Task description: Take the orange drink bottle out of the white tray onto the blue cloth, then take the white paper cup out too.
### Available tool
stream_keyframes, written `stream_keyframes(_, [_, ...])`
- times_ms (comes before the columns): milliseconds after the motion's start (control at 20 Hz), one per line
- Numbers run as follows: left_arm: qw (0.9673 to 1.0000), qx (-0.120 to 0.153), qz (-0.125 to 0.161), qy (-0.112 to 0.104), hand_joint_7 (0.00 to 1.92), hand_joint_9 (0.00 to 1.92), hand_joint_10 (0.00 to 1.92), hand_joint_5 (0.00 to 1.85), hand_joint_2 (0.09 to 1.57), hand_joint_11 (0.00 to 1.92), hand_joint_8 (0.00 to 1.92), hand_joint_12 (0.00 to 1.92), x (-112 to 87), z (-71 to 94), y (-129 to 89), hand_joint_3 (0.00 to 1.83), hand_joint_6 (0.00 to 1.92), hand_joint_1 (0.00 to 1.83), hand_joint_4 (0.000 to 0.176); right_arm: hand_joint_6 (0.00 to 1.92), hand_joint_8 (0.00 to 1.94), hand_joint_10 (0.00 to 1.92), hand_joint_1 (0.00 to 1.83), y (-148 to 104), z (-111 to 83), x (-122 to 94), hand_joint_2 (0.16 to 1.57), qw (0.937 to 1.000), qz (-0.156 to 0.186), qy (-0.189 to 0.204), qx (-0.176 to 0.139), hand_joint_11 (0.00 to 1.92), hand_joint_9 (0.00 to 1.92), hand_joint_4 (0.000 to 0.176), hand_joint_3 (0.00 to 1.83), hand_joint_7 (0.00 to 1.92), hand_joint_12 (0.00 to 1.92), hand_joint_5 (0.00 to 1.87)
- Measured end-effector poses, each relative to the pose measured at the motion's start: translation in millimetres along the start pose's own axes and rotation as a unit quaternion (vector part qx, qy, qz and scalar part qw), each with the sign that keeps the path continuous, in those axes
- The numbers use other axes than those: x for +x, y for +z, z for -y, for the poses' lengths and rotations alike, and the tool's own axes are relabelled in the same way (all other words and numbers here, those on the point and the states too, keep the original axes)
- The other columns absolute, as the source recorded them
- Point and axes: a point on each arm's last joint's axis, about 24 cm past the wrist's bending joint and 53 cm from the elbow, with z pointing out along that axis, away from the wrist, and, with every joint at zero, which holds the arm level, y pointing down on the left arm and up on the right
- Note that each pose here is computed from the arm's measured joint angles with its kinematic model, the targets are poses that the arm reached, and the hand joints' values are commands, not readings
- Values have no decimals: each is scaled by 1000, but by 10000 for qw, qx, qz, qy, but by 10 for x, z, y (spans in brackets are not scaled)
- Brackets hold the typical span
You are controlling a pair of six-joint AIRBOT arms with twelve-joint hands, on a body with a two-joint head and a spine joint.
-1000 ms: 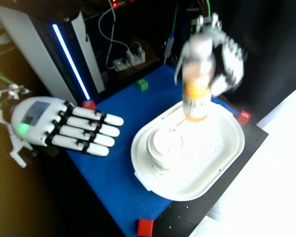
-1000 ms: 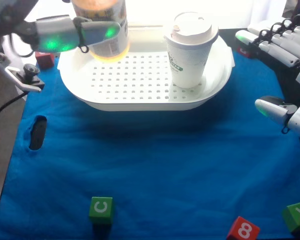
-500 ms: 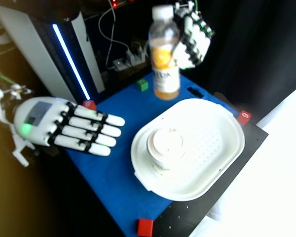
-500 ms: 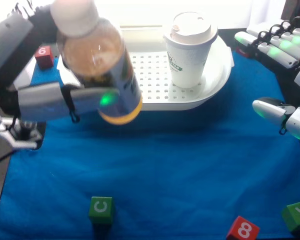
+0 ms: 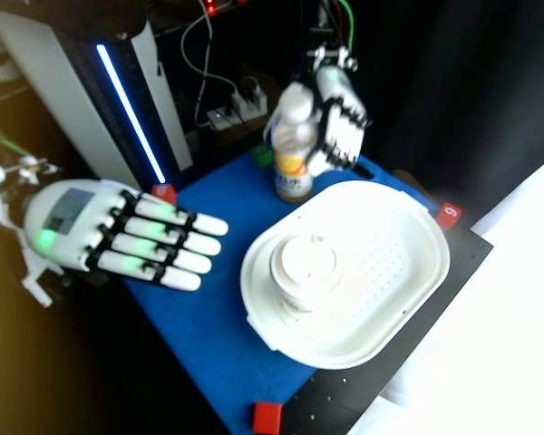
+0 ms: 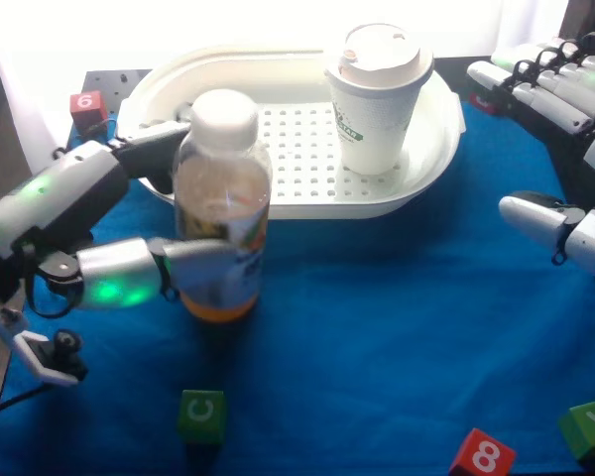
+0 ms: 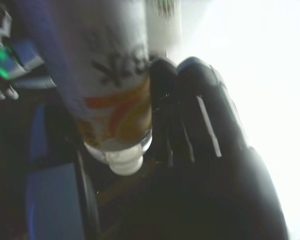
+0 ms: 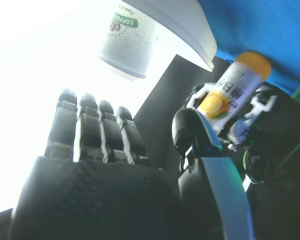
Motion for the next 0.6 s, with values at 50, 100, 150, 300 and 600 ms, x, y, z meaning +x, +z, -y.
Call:
stream_keyframes(50, [10000,-57,2,29,16,2,42,55,1112,0,4,384,-18,-24,-22,0,23,572,137,0,0,0,335,-1,-2,-1,1424,10000,-5,-11,-5,0,0,0,2,0,0,0])
stream_keyframes(100, [9999,-105,9,63,2,0,8,10,1083,0,0,155,-43,-37,-40,0,4,563,140,0,0,0,323,-2,4,-4,1427,10000,-3,-9,5,0,0,0,3,0,0,0])
stream_keyframes(150, [9999,-134,36,95,0,0,1,1,1068,0,0,30,-76,-32,-61,0,0,511,132,0,0,0,293,-3,11,-13,1429,10000,5,-9,18,0,0,0,4,0,0,0])
stream_keyframes(300, [9997,-77,56,221,0,0,0,0,1019,0,0,0,-130,27,-124,0,0,506,131,0,0,0,343,-3,12,-12,1418,10000,4,-5,21,0,0,2,0,0,0,0])
stream_keyframes(600, [9966,-278,231,740,0,0,0,0,1008,0,0,0,-370,28,-421,0,0,553,159,0,0,0,326,4,-11,-21,1360,9999,-16,-128,-81,0,0,15,0,0,0,0])
